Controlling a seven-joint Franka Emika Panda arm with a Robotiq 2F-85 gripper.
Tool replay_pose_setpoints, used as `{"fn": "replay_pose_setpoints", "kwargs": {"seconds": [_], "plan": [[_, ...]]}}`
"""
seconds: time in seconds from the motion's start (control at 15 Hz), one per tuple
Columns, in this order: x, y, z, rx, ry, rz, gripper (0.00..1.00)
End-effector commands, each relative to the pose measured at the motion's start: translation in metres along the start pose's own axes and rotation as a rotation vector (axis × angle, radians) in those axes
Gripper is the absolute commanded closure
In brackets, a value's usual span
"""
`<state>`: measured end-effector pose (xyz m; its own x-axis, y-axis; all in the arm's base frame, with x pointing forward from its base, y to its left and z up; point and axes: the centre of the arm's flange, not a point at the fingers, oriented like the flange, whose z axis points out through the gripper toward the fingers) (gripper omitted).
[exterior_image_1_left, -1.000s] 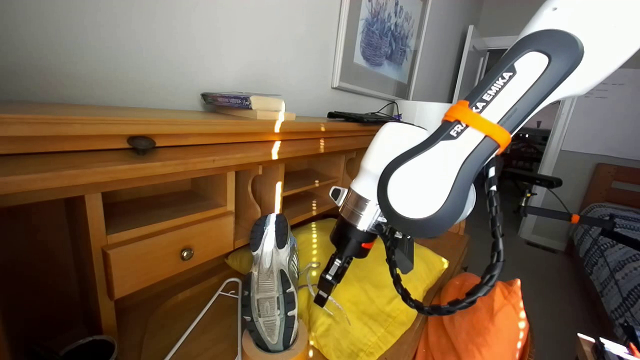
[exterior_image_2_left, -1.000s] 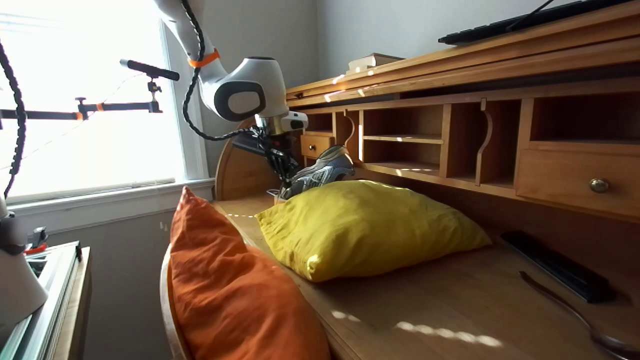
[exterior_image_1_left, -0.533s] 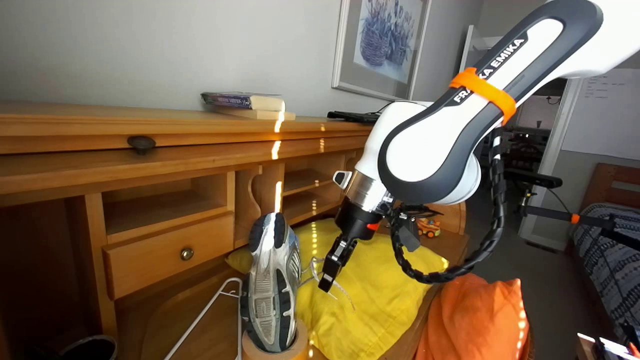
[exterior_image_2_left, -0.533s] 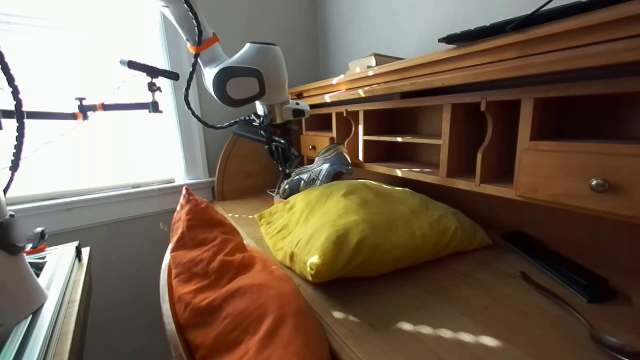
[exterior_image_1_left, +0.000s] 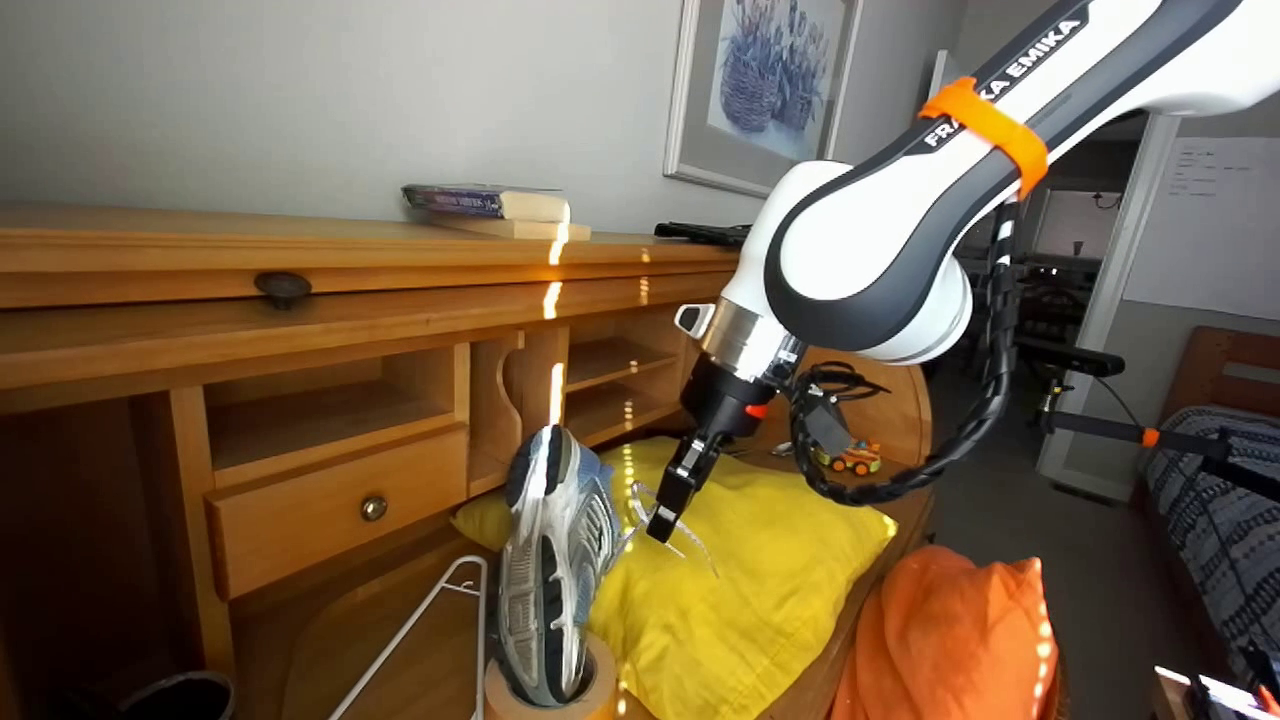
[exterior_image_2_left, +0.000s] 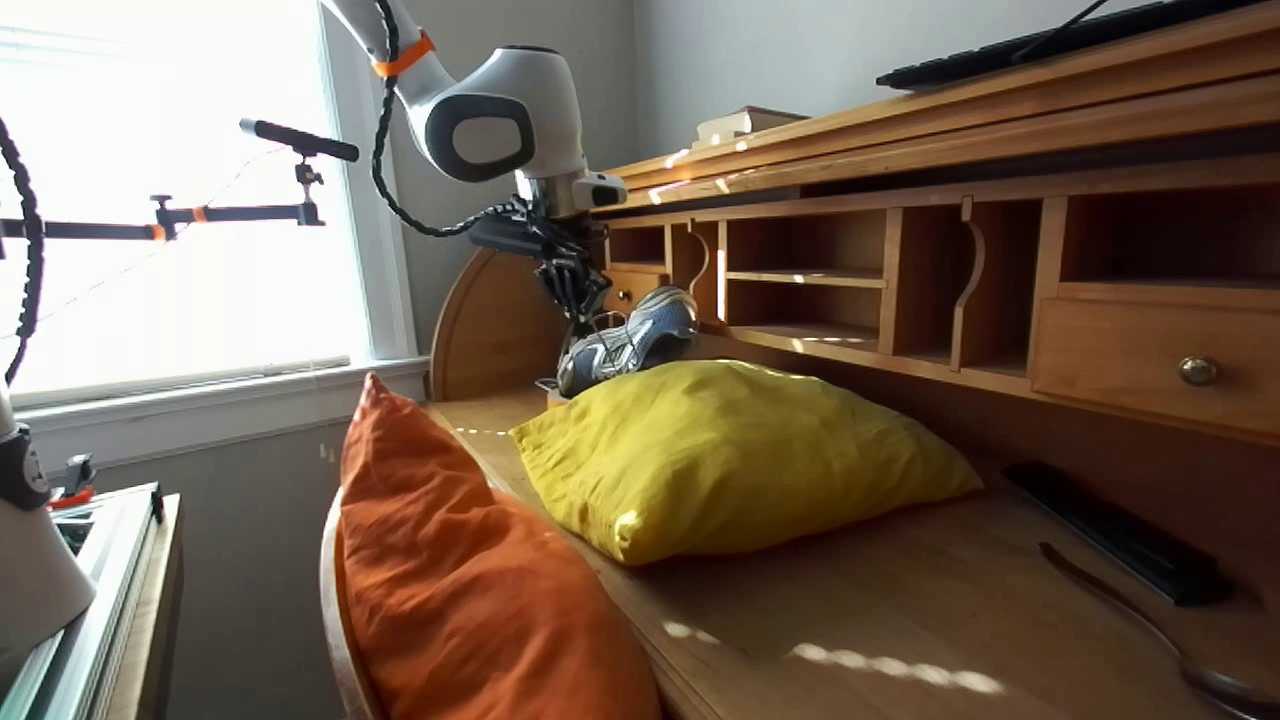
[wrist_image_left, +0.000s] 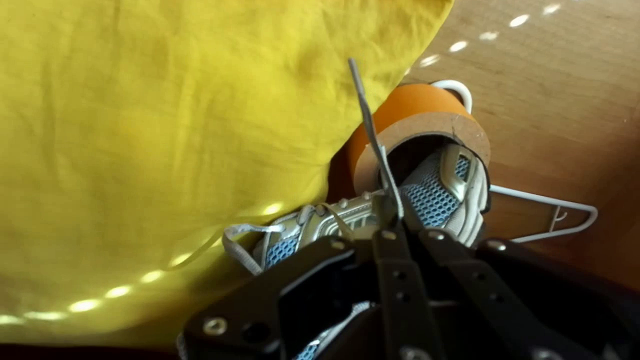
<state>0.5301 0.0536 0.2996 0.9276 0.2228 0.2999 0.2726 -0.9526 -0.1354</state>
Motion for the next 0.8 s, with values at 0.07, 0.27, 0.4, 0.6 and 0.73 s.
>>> {"fn": "replay_pose_setpoints", "kwargs": {"seconds": [0.07,0.27,0.4,0.6,0.73], "plan": [[0.001,-0.007,-0.024,0.001,0.025,-0.057,0.99],[0.006,-0.011,-0.030,-0.009,0.042,-0.086,0.99],[0.010,-0.012,-0.034,-0.015,0.054,-0.098,0.99],[0.013,-0.015,-0.038,-0.020,0.068,-0.117,0.99],[0.017,-0.020,-0.041,-0.022,0.080,-0.136,0.99]]}}
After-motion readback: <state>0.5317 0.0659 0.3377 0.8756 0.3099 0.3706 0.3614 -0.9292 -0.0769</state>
